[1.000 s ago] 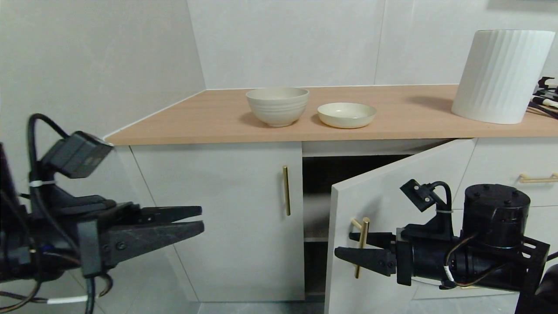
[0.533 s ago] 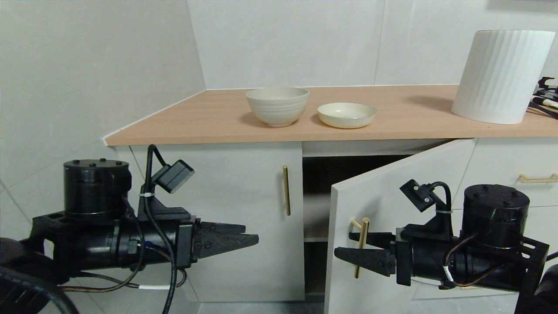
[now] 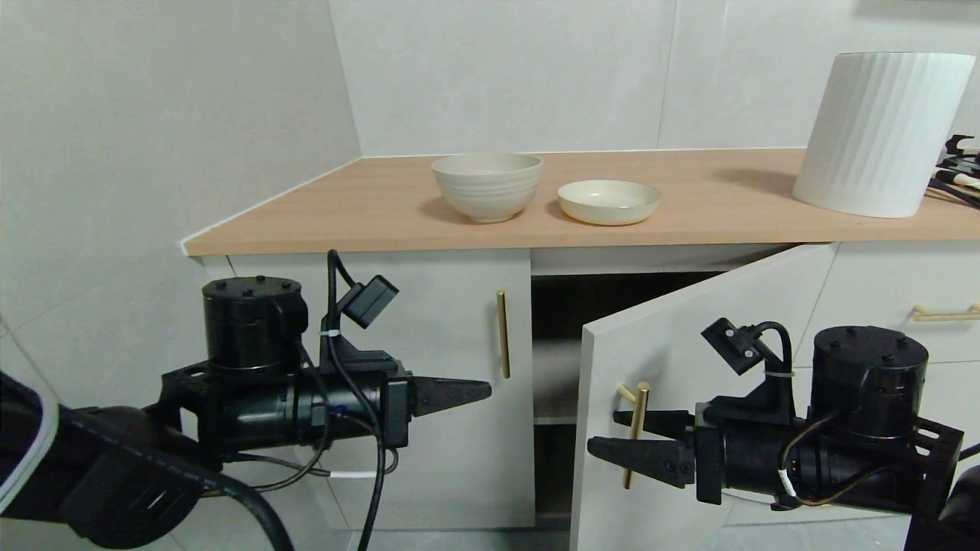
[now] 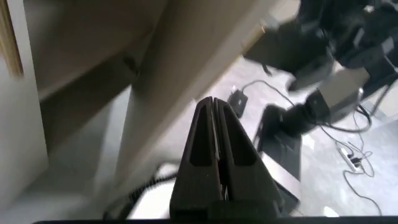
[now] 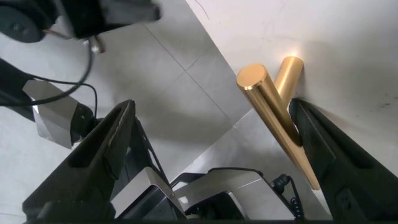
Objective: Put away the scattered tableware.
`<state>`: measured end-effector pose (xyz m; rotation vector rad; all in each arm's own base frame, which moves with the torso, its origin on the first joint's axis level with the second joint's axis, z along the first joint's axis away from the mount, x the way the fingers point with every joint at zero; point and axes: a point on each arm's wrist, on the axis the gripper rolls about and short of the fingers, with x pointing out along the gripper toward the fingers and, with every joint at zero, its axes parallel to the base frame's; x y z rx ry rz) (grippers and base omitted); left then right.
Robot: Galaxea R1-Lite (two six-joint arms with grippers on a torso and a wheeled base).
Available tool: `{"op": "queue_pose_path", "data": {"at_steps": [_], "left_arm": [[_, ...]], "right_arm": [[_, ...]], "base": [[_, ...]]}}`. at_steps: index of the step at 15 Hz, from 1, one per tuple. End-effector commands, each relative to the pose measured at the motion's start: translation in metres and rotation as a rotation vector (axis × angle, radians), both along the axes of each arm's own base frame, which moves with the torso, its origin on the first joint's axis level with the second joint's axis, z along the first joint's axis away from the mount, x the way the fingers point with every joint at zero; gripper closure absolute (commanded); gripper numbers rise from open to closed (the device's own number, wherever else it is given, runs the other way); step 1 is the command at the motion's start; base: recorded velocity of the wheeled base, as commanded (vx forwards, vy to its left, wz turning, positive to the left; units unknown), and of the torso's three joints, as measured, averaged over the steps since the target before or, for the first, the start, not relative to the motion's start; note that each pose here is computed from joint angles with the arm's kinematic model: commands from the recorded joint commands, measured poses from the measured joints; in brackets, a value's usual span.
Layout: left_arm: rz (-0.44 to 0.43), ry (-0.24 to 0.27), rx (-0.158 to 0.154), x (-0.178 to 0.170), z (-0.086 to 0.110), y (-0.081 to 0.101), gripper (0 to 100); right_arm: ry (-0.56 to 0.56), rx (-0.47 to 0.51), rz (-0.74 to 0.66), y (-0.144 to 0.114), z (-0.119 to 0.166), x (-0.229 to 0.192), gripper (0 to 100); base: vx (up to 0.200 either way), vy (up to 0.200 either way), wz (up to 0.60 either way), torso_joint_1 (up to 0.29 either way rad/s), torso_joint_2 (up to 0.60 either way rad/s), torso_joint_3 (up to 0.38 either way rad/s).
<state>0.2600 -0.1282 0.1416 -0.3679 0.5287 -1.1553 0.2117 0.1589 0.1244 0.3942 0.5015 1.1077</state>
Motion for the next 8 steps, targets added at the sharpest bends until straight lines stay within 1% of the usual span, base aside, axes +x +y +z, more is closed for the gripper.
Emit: {"op": "queue_pose_path", "data": {"at_steps": [1, 2, 3, 4, 5, 6, 7, 8], "left_arm": [[-0.009, 0.038, -0.026, 0.018, -0.009, -0.02, 100], [-0.013, 0.056, -0.062, 0.023, -0.003, -0.029, 100], [-0.018, 0.073, -0.091, 0.03, 0.003, -0.041, 100], [-0.008, 0.076, -0.099, 0.035, 0.004, -0.049, 100], [0.026, 0.082, -0.086, 0.04, -0.003, -0.059, 100], [0.056, 0.09, -0.077, 0.042, -0.007, -0.063, 100], [0.086, 0.123, -0.049, 0.044, -0.023, -0.074, 100], [0.108, 0.127, -0.031, 0.044, -0.031, -0.084, 100]], "right_arm": [[0.001, -0.001, 0.001, 0.0, 0.0, 0.0, 0], [0.0, 0.0, 0.001, 0.0, 0.0, 0.0, 0], [-0.001, 0.001, 0.001, -0.001, 0.001, -0.001, 0], [-0.001, 0.0, 0.004, -0.001, 0.0, -0.002, 0], [-0.006, 0.003, 0.006, -0.001, 0.002, -0.004, 0], [-0.009, 0.005, 0.006, -0.002, 0.003, -0.004, 0], [-0.011, 0.007, 0.006, -0.002, 0.004, -0.005, 0], [-0.021, 0.009, 0.003, -0.003, 0.006, -0.005, 0]], "base": [[0.0, 0.0, 0.0, 0.0, 0.0, 0.0], [0.0, 0.0, 0.0, 0.0, 0.0, 0.0], [0.0, 0.0, 0.0, 0.0, 0.0, 0.0], [0.0, 0.0, 0.0, 0.0, 0.0, 0.0], [0.0, 0.0, 0.0, 0.0, 0.0, 0.0], [0.0, 0.0, 0.0, 0.0, 0.0, 0.0], [0.0, 0.0, 0.0, 0.0, 0.0, 0.0], [0.0, 0.0, 0.0, 0.0, 0.0, 0.0]]}}
